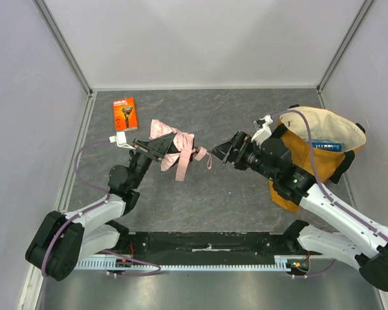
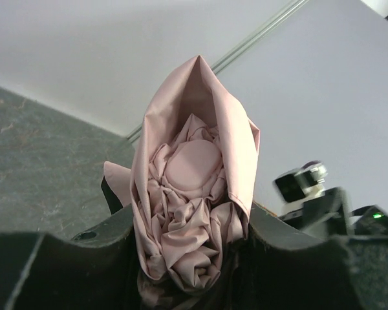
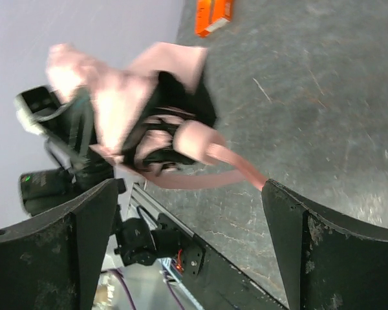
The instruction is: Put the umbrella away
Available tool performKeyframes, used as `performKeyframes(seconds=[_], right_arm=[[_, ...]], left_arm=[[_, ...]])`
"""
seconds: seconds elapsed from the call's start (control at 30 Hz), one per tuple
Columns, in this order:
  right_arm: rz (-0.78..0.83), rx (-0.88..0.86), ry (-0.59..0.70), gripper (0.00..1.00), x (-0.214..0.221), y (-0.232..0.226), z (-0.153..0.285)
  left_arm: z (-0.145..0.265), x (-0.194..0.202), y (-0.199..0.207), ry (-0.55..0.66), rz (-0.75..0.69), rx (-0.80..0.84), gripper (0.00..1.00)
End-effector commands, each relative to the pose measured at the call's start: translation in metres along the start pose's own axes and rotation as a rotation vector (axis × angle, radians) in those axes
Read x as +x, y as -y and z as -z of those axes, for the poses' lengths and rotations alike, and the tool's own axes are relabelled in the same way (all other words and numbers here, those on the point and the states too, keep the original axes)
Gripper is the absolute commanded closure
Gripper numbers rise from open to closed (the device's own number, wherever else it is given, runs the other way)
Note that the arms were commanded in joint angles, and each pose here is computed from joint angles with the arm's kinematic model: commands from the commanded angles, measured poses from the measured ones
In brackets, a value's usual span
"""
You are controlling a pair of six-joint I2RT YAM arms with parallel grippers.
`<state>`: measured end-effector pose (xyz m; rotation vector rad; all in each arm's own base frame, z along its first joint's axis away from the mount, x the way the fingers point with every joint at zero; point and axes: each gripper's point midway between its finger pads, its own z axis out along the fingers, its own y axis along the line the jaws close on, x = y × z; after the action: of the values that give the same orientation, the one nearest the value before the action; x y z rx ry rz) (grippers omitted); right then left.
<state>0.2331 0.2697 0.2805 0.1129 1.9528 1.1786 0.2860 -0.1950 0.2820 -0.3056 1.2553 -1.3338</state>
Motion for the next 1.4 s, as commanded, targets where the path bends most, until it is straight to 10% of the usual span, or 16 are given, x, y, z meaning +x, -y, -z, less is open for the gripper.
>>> performKeyframes(seconds=[0.0, 0.27, 0.5, 1.13, 1.37], right_arm=[[-0.328, 0.061, -0.081, 0.03, 0.026, 0.026, -0.004], [-0.916, -0.295, -0.228, 0.16, 0.053, -0.004, -0.006], [-1.161, -0.245, -0.244, 0.08, 0.056, -0.001, -0.033], [-1.391, -0.379, -0.328, 0.26, 0.067, -0.044, -0.075], [-1.427, -0.265, -0.177, 0.15, 0.073, 0.006, -0.056]], left_arm=[[0.005, -0.086, 0.129, 0.339, -0.101, 0.467, 0.98], [-0.006, -0.096, 0.159, 0.351, -0.098, 0.55, 0.98], [-0.007, -0.101, 0.166, 0.364, -0.094, 0.57, 0.98], [-0.001, -0.104, 0.177, 0.365, -0.072, 0.601, 0.98], [0.002, -0.104, 0.183, 0.356, -0.065, 0.621, 0.98]])
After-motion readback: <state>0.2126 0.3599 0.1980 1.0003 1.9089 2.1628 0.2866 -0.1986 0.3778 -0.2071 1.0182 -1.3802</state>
